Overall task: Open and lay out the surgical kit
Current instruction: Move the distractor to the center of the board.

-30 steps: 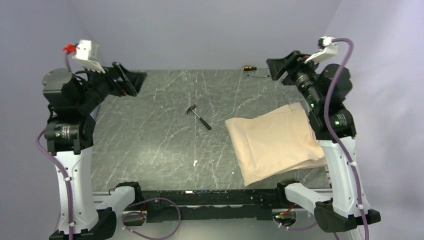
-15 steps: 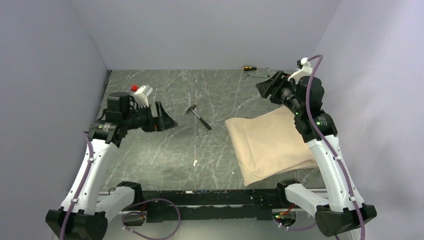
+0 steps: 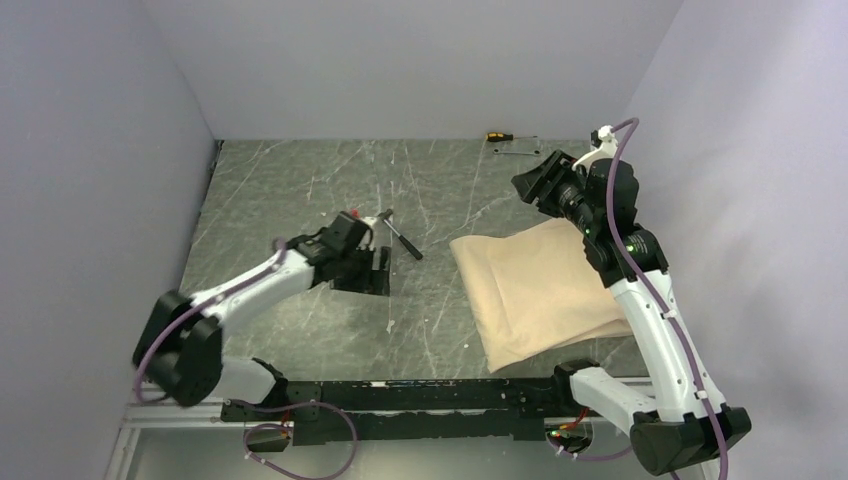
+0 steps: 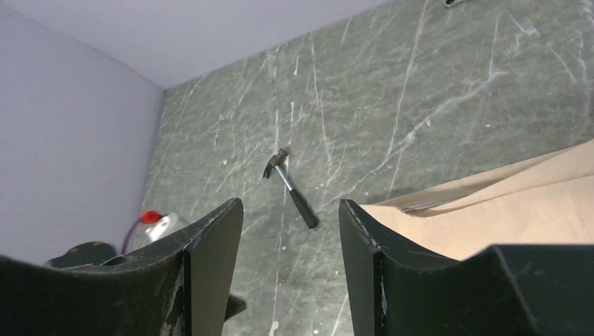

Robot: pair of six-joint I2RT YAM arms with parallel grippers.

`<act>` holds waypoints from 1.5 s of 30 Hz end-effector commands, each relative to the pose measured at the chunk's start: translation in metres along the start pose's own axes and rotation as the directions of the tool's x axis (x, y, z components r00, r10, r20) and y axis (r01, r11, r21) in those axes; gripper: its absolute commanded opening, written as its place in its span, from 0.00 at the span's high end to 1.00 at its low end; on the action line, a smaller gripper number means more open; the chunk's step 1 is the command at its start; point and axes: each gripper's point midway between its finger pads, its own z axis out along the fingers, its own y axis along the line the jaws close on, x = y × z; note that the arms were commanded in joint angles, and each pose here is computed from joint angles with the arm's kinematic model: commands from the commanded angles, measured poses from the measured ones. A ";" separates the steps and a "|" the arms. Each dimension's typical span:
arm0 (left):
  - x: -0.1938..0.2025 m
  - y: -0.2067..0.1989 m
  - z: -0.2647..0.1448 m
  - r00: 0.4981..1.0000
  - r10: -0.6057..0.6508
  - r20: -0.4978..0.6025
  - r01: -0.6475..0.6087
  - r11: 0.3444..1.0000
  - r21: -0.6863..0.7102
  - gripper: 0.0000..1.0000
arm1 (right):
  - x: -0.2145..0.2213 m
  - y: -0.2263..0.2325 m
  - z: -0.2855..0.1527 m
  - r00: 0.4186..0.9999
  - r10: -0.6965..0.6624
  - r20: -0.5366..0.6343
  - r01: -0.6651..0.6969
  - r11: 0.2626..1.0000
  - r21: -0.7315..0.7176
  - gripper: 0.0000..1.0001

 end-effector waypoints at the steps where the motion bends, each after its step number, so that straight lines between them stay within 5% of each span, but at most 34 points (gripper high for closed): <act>1: -0.065 0.001 0.038 0.979 0.071 0.190 -0.036 0.983 -0.182 0.15 | -0.012 -0.003 -0.017 0.997 -0.006 0.076 0.004 1.000 0.026 0.43; 16: -0.115 0.006 0.142 0.980 0.136 0.148 -0.085 0.948 -0.307 0.18 | -0.012 -0.032 -0.042 0.991 -0.062 0.118 0.043 0.986 0.160 0.40; 33: -0.189 0.066 0.217 0.980 0.010 0.199 0.097 0.849 -0.519 0.20 | -0.008 -0.054 -0.035 0.987 -0.145 0.075 0.124 0.963 0.238 0.39; 42: -0.252 0.122 0.245 0.960 -0.058 0.274 0.191 0.851 -0.489 0.19 | 0.006 -0.069 -0.009 0.996 -0.084 0.020 0.074 0.955 0.287 0.39; 45: -0.268 0.142 0.252 0.953 -0.152 0.262 0.245 0.896 -0.371 0.21 | 0.008 -0.067 0.003 0.998 -0.058 0.000 0.056 0.958 0.283 0.39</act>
